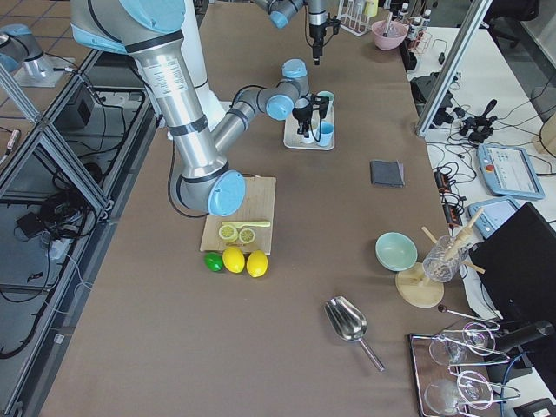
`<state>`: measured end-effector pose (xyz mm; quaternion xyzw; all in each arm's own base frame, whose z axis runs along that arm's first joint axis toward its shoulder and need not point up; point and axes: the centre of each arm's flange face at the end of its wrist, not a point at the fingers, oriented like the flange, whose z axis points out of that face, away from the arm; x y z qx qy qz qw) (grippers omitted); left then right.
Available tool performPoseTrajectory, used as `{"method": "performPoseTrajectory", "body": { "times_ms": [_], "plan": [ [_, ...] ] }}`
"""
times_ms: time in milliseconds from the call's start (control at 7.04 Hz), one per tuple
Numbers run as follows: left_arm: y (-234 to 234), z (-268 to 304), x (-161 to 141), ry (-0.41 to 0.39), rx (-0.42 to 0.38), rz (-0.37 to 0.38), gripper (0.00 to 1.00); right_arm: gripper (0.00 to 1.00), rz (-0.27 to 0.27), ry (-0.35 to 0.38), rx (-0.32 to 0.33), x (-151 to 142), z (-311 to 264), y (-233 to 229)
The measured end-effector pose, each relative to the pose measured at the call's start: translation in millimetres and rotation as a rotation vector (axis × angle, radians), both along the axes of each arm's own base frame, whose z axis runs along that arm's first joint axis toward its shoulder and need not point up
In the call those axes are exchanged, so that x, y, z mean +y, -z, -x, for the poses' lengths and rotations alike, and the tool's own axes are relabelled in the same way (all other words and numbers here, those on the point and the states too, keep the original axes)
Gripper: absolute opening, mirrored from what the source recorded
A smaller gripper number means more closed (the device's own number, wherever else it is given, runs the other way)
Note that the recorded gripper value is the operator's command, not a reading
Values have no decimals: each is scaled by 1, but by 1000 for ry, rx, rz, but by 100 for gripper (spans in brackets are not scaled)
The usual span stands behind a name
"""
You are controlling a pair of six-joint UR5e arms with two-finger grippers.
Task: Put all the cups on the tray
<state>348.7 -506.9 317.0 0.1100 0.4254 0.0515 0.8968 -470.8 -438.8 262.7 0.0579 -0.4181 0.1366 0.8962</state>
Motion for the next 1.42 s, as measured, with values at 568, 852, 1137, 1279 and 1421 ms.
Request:
{"method": "performPoseTrajectory", "body": {
  "times_ms": [568, 852, 1137, 1279, 1421],
  "plan": [
    [2, -1, -1, -2, 1, -4, 98, 100, 7, -26, -29, 12, 26, 27],
    [3, 2, -3, 3, 2, -8, 98, 100, -10, -20, -20, -8, -12, 40],
    [-8, 28, -11, 23, -13, -13, 98, 100, -70, 48, 53, -43, -82, 26],
    [-30, 63, -18, 22, -46, -41, 98, 100, -101, 86, 88, -63, -130, 1],
    [-54, 107, -27, 11, -76, -66, 98, 100, -117, 118, 111, -85, -192, -32]
  ]
}}
